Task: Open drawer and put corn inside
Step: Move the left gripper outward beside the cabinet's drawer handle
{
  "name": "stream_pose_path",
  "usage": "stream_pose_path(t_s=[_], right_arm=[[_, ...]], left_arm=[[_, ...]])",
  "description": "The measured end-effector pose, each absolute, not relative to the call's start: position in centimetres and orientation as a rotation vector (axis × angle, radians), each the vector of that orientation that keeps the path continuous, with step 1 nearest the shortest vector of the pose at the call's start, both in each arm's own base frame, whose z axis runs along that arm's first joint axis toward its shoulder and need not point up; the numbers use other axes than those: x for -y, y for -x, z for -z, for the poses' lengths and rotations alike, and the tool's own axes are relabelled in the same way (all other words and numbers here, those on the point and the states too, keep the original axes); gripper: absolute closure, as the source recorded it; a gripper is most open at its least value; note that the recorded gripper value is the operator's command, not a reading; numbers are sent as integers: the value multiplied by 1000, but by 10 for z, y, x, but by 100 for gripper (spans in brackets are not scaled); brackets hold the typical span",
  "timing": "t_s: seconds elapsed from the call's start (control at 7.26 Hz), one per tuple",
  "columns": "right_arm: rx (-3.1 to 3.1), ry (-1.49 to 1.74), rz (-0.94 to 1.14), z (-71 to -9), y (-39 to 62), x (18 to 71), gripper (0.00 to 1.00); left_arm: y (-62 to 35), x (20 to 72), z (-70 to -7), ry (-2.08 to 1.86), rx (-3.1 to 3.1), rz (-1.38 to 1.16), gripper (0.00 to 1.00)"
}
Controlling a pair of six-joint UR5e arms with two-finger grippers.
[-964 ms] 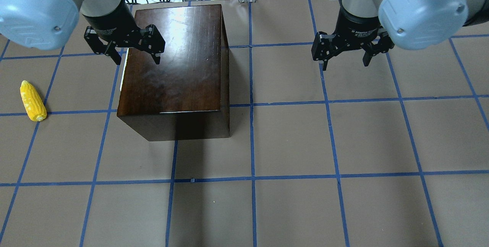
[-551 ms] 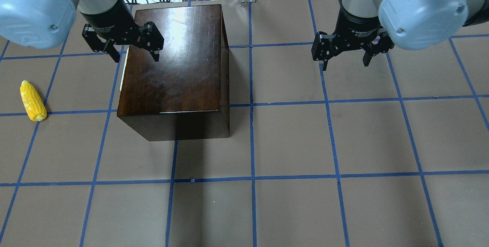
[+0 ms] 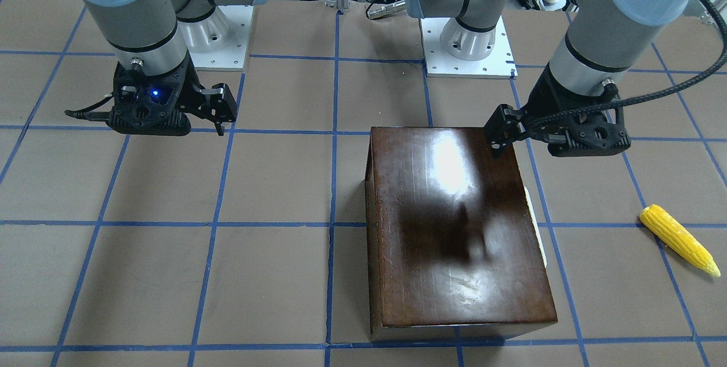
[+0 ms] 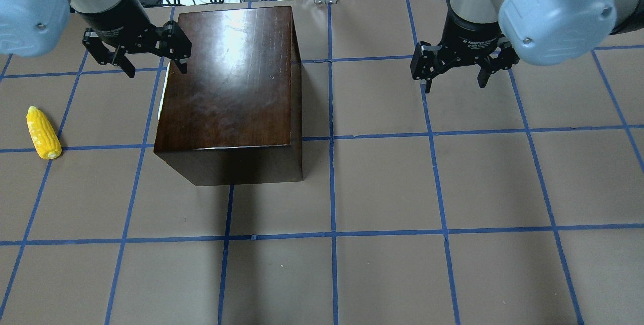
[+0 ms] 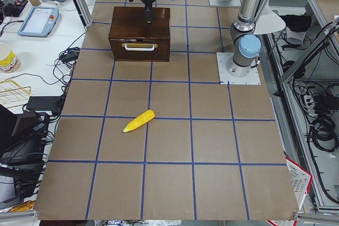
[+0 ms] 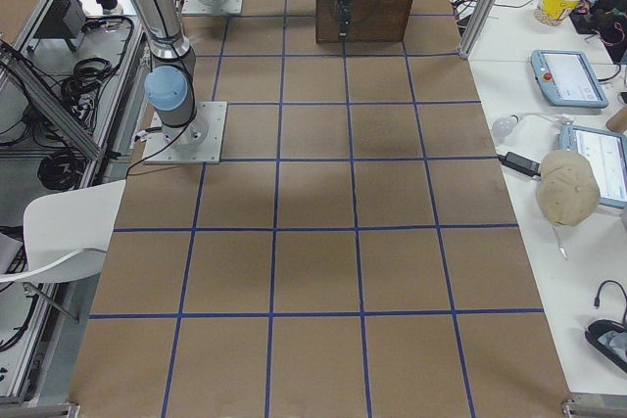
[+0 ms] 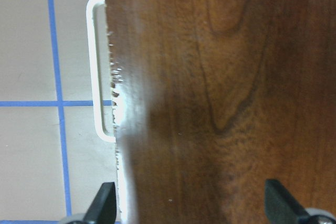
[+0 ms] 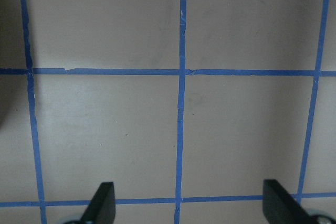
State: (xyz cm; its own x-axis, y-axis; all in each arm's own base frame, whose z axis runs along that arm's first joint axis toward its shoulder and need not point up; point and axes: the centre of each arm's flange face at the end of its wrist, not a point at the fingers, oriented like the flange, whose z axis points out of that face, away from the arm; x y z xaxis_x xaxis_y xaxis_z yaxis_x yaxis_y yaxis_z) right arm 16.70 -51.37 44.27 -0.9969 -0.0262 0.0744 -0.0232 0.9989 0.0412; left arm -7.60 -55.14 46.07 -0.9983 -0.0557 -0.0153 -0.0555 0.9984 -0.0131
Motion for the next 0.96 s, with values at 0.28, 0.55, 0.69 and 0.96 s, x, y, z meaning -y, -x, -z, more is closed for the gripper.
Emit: stream_pose_path(t_s=[0.28,0.55,0.69,0.96], right_arm=[[3066,-38,62,-443,-167,514,0],[3066,-38,61,-443,-167,514,0],[3066,-38,61,-443,-167,514,0],[3066,-38,62,-443,-167,514,0]], left_arm=[[37,556,-461,65,-3149,28,0],[-20,563,-454,34,-3206,40,0],[-49,564,-449,-11,-3218,41,0],[-83,571,-434,-86,-3260,63,0]])
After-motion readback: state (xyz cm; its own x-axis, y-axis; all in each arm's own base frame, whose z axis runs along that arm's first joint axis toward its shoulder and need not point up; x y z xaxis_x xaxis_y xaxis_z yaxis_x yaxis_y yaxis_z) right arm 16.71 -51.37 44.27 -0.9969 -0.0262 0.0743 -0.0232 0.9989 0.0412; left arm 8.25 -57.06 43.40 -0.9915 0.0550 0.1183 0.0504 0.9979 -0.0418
